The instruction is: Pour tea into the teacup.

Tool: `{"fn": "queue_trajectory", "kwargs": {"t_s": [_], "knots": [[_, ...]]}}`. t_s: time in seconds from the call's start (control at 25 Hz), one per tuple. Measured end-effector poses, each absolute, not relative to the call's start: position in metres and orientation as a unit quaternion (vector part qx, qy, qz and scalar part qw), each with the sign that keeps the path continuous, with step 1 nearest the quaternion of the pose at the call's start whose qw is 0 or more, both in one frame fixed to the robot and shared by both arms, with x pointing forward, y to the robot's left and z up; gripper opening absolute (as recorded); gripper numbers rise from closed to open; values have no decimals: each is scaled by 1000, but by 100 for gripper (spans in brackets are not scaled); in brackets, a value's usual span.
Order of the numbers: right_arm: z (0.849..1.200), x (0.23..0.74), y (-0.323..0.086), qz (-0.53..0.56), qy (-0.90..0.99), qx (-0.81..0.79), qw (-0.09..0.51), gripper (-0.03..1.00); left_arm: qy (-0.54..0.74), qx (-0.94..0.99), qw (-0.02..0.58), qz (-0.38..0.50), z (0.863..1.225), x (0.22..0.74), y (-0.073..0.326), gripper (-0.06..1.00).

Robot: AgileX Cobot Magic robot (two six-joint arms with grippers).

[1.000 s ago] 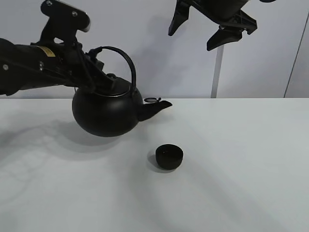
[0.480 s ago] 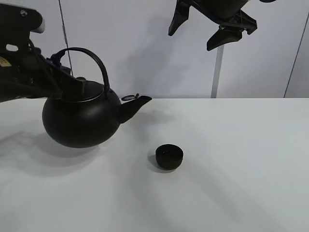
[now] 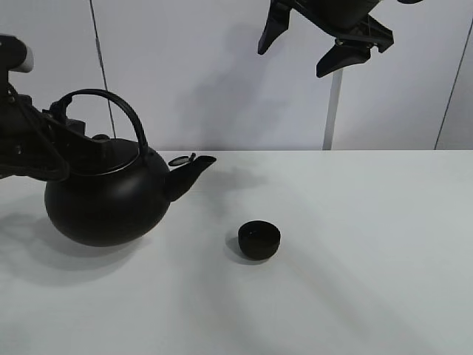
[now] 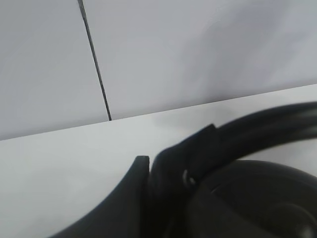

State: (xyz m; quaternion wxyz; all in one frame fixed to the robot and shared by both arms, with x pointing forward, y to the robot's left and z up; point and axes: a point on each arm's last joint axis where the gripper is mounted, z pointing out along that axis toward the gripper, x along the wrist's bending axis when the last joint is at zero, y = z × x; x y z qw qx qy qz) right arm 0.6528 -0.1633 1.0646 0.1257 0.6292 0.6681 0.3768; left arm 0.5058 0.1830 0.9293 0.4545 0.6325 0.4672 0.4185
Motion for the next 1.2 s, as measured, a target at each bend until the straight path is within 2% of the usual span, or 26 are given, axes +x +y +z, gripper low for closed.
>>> {"fn": "queue_trajectory", "kwargs": {"t_s": [0.88, 1.2], "knots": [[1065, 653, -163, 377, 668, 629, 126, 61, 494, 632, 450, 392, 919, 495, 188, 9], [1065, 653, -163, 377, 668, 629, 126, 61, 478, 643, 447, 398, 899, 492, 189, 9]]}}
